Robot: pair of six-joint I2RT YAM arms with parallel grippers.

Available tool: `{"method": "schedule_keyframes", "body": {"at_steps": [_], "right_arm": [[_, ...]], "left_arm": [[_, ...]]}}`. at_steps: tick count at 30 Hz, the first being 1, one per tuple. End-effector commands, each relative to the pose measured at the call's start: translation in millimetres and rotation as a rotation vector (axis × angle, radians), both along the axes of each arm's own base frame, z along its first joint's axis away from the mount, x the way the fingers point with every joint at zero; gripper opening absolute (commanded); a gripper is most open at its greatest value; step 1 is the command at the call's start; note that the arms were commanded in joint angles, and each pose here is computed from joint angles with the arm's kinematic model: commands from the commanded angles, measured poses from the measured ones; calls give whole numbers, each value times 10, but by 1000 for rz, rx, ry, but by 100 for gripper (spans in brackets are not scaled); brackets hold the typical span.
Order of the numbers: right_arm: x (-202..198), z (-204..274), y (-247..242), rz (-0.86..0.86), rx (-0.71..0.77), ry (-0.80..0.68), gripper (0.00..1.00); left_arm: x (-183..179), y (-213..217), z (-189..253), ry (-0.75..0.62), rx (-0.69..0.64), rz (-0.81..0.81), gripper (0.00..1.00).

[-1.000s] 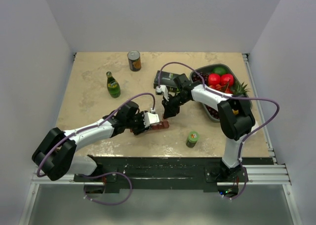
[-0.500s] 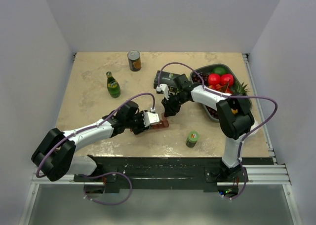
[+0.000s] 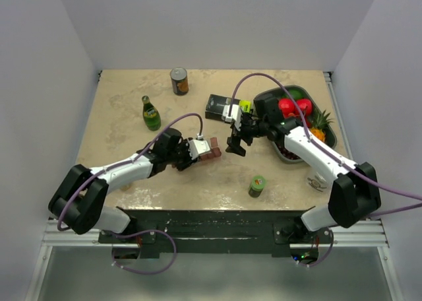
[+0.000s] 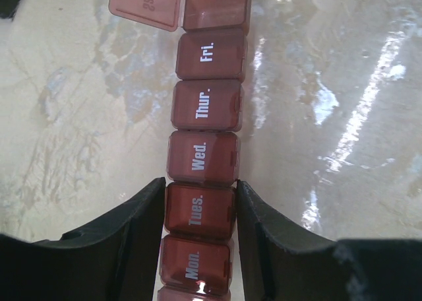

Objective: Sort the pills into containers

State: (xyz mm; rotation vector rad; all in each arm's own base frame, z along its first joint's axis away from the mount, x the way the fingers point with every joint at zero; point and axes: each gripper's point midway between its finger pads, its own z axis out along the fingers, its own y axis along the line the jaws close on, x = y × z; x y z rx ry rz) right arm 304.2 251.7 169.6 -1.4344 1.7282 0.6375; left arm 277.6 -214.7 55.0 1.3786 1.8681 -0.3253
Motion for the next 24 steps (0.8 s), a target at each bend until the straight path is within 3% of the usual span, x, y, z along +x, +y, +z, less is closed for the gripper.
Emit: {"method": "schedule_keyframes", "body": {"at_steps": [1,2,8,15,24], "right_arm": [[57,-194,-56,-6,-6,7,99],[73,-178,-69,8,-12,7,99],[8,-114,-78,27,10,-9,99],[-3,-72,-115,26,18,-12,99],[-106,165,-223,40,12,-92,99]], "left_arm": [[338,-64,226,-87,-55,58,14],[350,-51,211,-86,-53,64,22],[347,9,67,-72,-13,77,44],[341,52,-48,-40,16,102,55],[338,66,82,-50,-11,131,76]]}}
